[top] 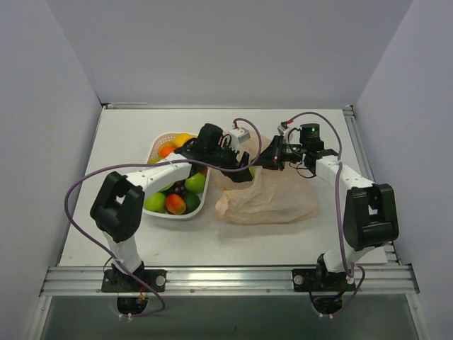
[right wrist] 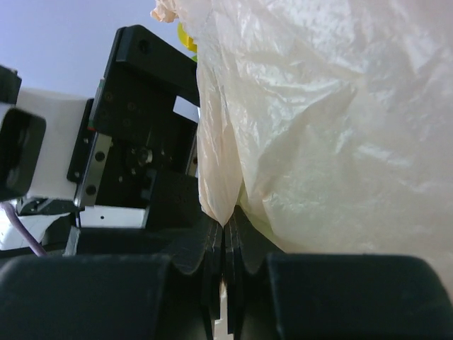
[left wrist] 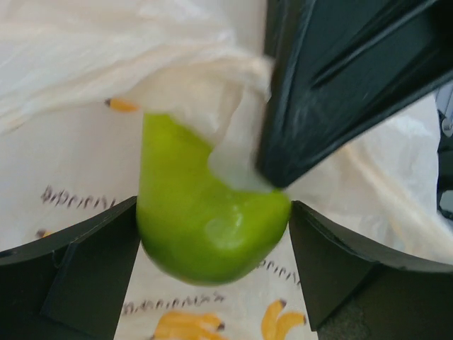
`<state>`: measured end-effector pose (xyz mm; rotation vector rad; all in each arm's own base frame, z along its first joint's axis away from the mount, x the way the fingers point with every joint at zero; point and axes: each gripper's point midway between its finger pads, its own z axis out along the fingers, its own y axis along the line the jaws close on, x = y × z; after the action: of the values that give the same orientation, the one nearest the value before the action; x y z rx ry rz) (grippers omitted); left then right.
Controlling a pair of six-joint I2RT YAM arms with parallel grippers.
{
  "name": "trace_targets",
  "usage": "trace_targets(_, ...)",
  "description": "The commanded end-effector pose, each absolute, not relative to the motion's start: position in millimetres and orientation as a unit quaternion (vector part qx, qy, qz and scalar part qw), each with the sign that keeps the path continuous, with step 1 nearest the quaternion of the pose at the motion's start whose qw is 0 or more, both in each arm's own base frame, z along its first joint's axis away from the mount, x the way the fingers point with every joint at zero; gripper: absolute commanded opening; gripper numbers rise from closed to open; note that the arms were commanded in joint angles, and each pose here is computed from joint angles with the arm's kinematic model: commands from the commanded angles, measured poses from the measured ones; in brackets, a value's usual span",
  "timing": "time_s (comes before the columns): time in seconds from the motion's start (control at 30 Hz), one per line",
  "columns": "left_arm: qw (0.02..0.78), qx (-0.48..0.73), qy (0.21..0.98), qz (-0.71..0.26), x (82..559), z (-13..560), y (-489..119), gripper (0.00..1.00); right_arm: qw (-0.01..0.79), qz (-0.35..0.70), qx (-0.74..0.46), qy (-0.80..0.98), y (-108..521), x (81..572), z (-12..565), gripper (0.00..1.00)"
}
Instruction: Place the fake fruits into the plastic bag and tie a complex knot
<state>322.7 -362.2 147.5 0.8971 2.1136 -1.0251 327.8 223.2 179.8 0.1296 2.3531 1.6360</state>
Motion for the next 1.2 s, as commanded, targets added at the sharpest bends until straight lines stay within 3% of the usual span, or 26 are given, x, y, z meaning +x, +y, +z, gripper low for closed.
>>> trace_targets(0.0, 0.383, 0.332, 0.765, -0.398, 345.4, 183.7, -393.5, 0.94, 0.168, 0.585, 0.011, 0.793, 223.4, 330.8, 214.8, 0.00)
trace_targets(0.23, 0.374, 0.381, 0.766, -0.358, 318.1, 195.7, -351.5, 0.97, 0.167, 0.582, 0.014, 0.796, 219.1, 329.6, 211.6, 0.00)
trace_targets(0.43, 0.368, 0.461, 0.720, -0.367, 261.8, 247.6, -284.5, 0.97, 0.169, 0.566, 0.003, 0.807, 216.0, 327.4, 207.8, 0.00)
trace_targets(0.5, 0.397, 0.498, 0.687, -0.350, 249.2, 268.4, -256.1, 0.97, 0.170, 0.559, -0.003, 0.811, 215.4, 327.0, 205.1, 0.00)
trace_targets(0.77, 0.337, 0.589, 0.699, -0.225, 198.9, 228.0, -149.4, 0.94, 0.161, 0.540, -0.025, 0.826, 213.4, 322.5, 195.3, 0.00)
trace_targets(0.97, 0.373, 0.429, 0.817, -0.098, 254.4, 211.2, -102.4, 0.91, 0.155, 0.533, -0.023, 0.831, 213.5, 320.9, 186.8, 0.00)
trace_targets(1.17, 0.389, 0.358, 0.848, -0.028, 287.7, 191.4, -82.1, 0.97, 0.153, 0.534, -0.028, 0.831, 215.6, 320.0, 187.3, 0.00)
